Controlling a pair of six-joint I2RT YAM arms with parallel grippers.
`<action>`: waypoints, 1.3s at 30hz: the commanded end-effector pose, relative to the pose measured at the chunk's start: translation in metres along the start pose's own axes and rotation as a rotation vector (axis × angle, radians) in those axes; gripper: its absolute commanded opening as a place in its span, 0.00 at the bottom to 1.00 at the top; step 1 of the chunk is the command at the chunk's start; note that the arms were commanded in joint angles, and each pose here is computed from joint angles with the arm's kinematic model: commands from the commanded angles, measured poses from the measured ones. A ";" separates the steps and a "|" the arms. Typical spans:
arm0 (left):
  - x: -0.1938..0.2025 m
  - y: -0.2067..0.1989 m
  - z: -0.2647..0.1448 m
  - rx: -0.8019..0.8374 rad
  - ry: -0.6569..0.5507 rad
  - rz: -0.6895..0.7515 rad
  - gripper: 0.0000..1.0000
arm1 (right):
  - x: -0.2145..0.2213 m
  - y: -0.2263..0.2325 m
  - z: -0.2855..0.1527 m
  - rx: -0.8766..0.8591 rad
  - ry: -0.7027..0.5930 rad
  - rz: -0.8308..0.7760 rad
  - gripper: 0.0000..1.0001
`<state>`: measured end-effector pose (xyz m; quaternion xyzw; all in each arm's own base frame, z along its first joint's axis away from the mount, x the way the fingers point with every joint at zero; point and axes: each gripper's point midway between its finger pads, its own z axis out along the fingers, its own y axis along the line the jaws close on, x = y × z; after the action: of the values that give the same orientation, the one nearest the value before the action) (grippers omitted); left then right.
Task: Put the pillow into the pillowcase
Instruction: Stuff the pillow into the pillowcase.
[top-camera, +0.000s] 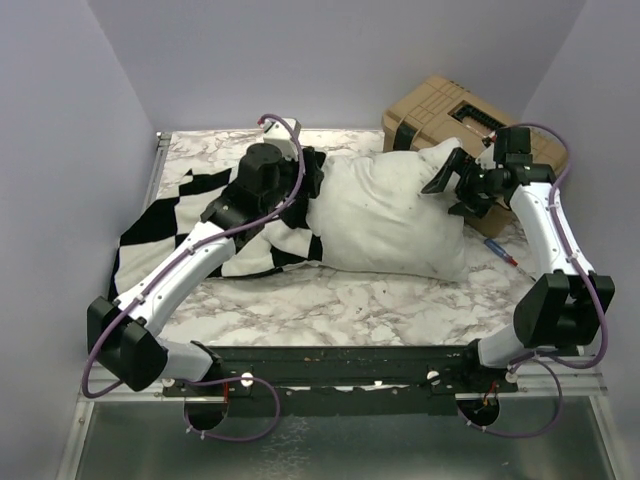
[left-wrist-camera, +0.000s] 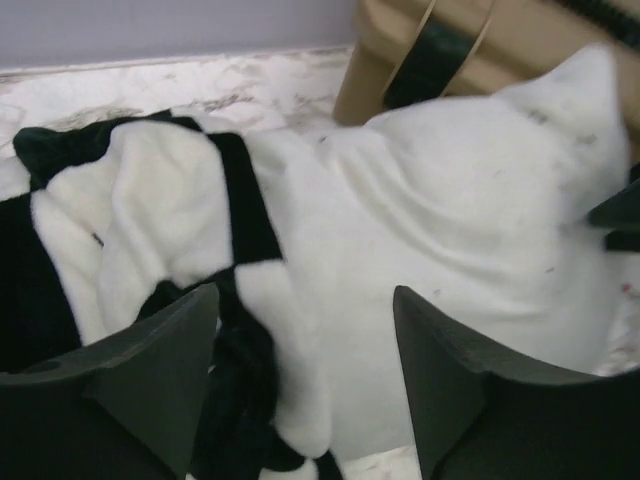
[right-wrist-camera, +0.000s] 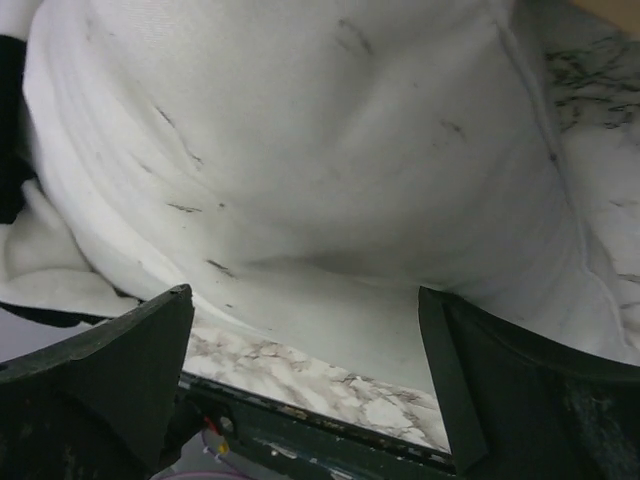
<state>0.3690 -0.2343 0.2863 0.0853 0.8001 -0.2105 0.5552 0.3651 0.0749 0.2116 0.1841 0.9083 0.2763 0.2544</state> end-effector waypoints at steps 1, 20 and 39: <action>-0.051 -0.023 -0.022 0.047 -0.062 -0.143 0.79 | -0.023 -0.020 -0.036 0.191 -0.149 -0.115 1.00; 0.044 0.069 0.041 -0.292 0.419 -0.449 0.95 | 0.007 -0.042 0.041 0.054 0.021 -0.069 0.99; -0.038 0.096 -0.007 -0.311 0.139 -0.475 0.95 | 0.006 -0.035 0.054 -0.009 0.073 -0.091 0.84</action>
<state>0.4187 -0.1796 0.2832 -0.1325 0.8722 -0.2232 0.4146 0.3708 0.0727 0.1504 0.1455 0.9268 0.2684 0.2188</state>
